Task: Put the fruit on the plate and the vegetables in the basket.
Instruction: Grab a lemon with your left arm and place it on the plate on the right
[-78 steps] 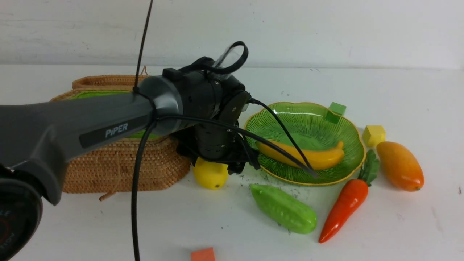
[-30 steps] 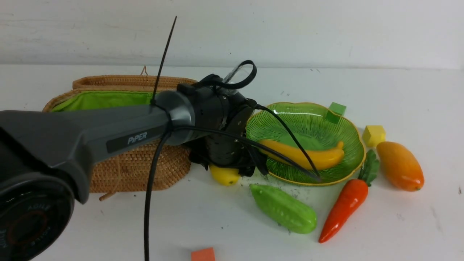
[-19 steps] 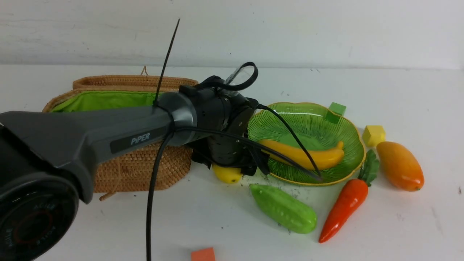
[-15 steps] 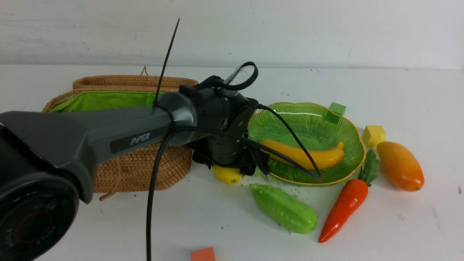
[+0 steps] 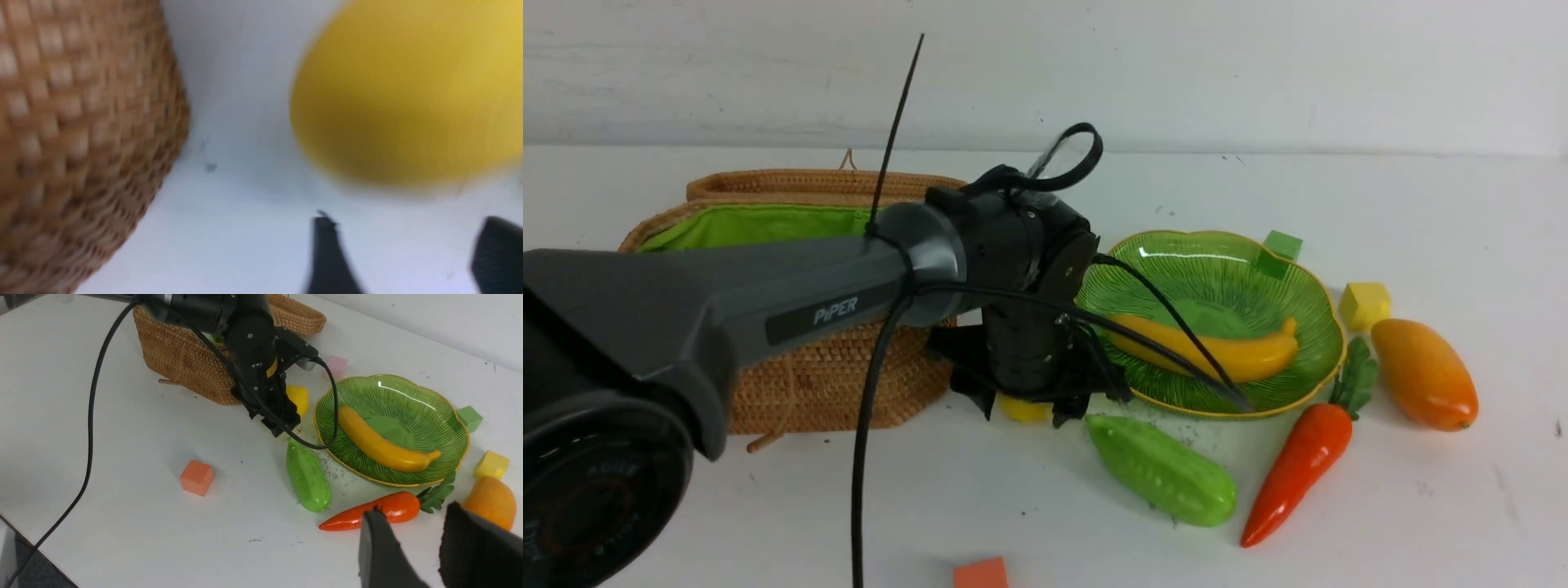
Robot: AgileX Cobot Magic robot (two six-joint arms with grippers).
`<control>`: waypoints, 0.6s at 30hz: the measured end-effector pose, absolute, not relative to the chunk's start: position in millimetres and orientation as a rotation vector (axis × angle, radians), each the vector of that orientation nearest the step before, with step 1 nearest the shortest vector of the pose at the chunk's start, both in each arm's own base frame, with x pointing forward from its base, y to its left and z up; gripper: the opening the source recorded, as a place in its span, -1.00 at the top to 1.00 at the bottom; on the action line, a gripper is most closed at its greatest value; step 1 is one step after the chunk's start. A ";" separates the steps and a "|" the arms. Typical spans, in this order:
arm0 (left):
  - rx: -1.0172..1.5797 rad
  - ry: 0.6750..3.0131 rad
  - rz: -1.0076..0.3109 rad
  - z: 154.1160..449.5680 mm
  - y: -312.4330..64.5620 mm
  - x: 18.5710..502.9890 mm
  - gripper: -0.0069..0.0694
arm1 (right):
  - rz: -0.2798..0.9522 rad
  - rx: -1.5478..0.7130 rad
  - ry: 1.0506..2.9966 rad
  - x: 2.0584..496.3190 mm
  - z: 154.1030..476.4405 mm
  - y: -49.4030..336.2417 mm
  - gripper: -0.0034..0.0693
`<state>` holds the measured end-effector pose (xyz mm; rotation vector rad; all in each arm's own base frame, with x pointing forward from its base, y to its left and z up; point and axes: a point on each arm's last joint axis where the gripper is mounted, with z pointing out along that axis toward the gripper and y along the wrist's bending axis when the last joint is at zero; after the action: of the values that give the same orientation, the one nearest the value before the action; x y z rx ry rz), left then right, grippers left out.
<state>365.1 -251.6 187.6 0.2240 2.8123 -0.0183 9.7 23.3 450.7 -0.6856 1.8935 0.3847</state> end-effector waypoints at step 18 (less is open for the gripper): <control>0.248 2.821 -0.079 230.6 -243.3 347.9 0.85 | 0.383 -0.688 1.893 9.7 450.7 23.3 0.26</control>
<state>347.9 -243.3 230.6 0.2479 2.8210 -0.0787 9.7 23.3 450.7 -0.6884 1.8926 0.3828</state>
